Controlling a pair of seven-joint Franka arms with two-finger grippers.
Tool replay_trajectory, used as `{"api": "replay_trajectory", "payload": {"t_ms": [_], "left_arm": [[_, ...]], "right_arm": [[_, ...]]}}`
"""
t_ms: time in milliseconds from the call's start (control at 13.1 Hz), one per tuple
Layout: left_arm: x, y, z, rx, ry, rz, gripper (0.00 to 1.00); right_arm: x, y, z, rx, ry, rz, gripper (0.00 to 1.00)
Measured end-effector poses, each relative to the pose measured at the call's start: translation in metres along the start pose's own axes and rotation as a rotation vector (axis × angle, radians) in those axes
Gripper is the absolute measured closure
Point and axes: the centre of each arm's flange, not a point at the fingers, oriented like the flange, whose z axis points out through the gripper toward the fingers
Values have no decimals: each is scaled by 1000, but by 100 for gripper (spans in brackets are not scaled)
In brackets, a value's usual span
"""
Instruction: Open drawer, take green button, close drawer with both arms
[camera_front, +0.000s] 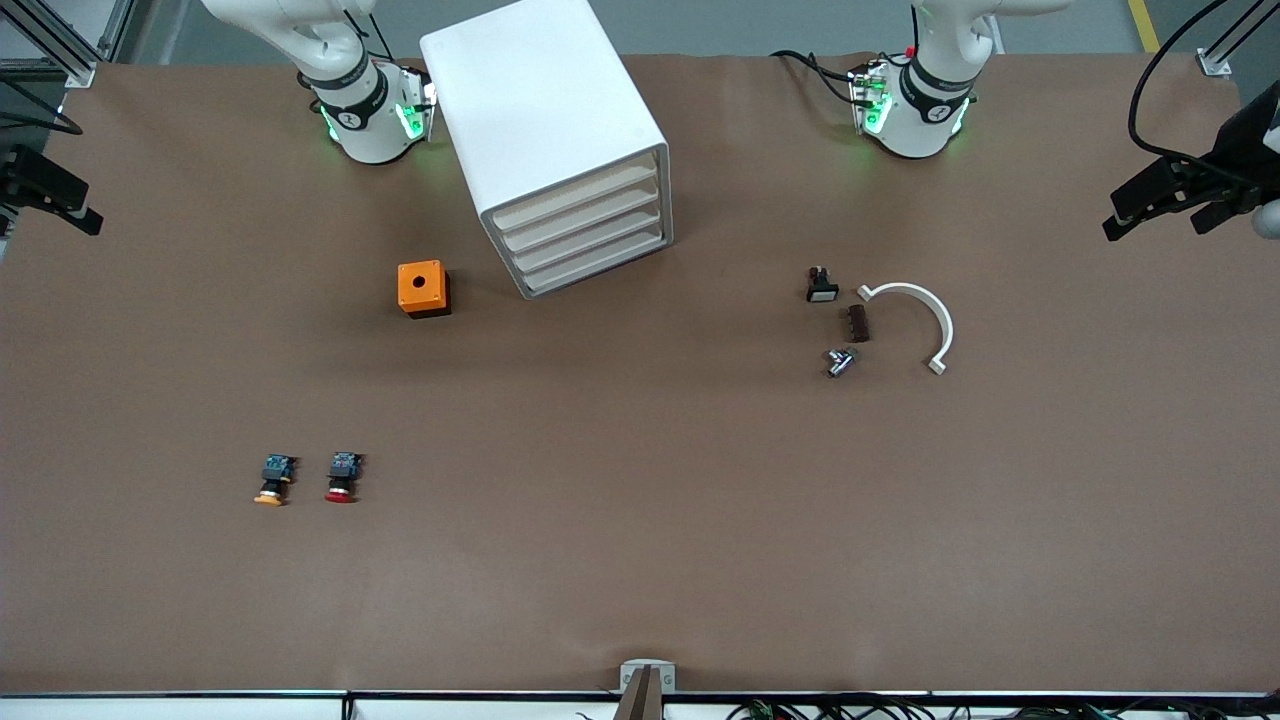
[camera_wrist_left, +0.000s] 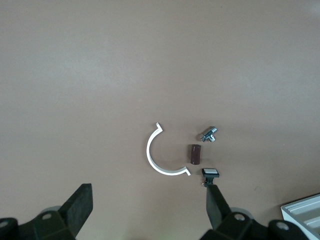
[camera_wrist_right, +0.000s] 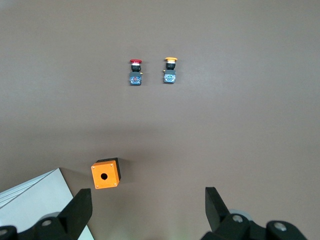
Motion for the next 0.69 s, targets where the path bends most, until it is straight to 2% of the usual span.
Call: {"api": "replay_trajectory", "payload": {"t_ms": [686], "left_arm": [[8, -14, 11, 3, -22, -28, 0]], "right_arm": [[0, 1, 0, -1, -1, 2, 0]]}}
